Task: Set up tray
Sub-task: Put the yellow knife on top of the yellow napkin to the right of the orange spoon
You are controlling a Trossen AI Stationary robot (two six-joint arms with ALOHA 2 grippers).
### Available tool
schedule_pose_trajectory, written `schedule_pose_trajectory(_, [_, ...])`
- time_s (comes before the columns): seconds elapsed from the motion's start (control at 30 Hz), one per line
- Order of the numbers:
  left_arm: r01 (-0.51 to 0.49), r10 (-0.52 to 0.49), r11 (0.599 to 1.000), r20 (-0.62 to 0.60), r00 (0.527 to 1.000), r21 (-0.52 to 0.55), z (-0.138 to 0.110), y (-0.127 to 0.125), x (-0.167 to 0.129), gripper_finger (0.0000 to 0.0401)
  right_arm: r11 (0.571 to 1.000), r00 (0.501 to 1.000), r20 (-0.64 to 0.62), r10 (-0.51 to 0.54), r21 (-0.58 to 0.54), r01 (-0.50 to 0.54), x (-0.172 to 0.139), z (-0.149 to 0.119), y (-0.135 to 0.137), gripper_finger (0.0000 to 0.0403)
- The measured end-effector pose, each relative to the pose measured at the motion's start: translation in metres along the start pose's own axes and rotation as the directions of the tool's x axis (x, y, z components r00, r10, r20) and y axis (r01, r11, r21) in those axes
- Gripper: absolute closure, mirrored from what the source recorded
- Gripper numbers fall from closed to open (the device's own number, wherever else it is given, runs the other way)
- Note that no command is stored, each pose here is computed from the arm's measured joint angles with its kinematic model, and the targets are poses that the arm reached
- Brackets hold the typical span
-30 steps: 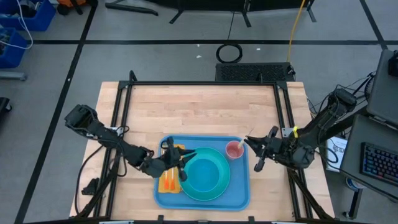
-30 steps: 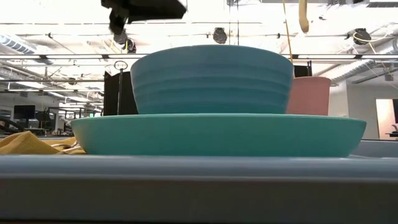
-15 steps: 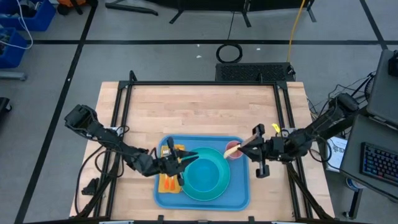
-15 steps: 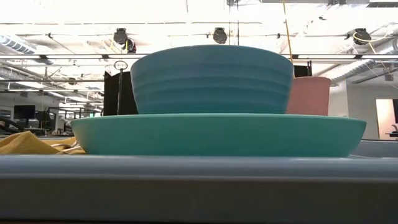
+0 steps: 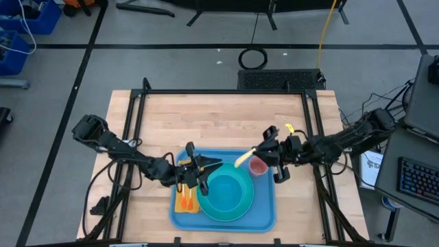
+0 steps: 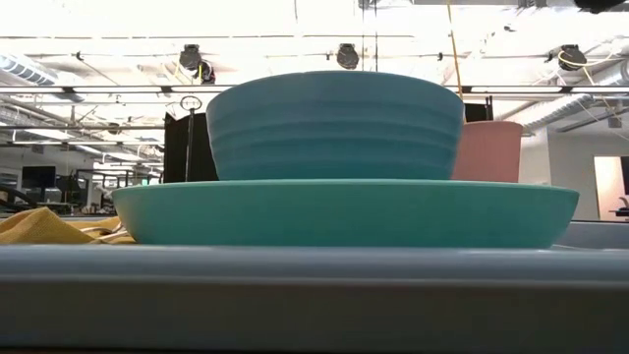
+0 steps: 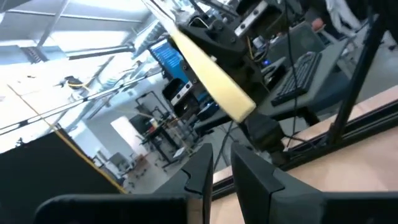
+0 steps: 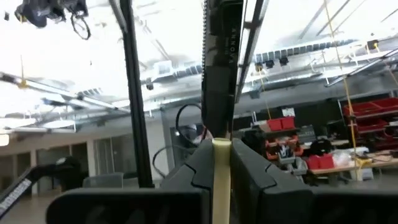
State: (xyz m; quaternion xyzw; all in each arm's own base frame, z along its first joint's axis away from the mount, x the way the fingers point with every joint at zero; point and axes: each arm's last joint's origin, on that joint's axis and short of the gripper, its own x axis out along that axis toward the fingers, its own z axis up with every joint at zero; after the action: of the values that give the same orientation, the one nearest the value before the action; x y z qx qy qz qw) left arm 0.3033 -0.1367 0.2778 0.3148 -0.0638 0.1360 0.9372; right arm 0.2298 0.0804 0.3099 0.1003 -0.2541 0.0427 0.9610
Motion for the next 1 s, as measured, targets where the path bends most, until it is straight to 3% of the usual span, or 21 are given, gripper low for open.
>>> schedule_pose_trajectory(0.17, [-0.015,0.014,0.998,0.025,1.000,0.058,-0.002,0.006,0.004,0.0323,1.000,1.000,0.019,0.018,0.018,-0.019,0.005,-0.006,-0.010,0.0385])
schedule_pose_trajectory(0.47, [-0.054,0.054,0.997,0.004,0.999,0.058,-0.004,0.010,0.007,0.0233,0.997,0.989,0.130,0.068,0.033,-0.073,0.008,-0.002,-0.016,0.0385])
schedule_pose_trajectory(0.6, [-0.098,0.094,0.988,0.038,0.995,0.118,-0.003,0.017,0.009,0.0227,0.996,0.990,0.133,0.053,0.057,-0.061,0.011,-0.007,-0.025,0.0385])
schedule_pose_trajectory(0.73, [-0.081,0.067,0.980,0.078,0.995,0.184,-0.005,0.020,0.013,0.0226,0.993,0.984,0.175,0.038,0.100,-0.056,0.013,-0.005,-0.036,0.0385])
schedule_pose_trajectory(1.0, [-0.087,0.073,0.980,0.081,0.994,0.178,-0.013,0.028,0.020,0.0226,0.990,0.984,0.174,0.023,0.131,-0.046,0.027,-0.011,-0.048,0.0385])
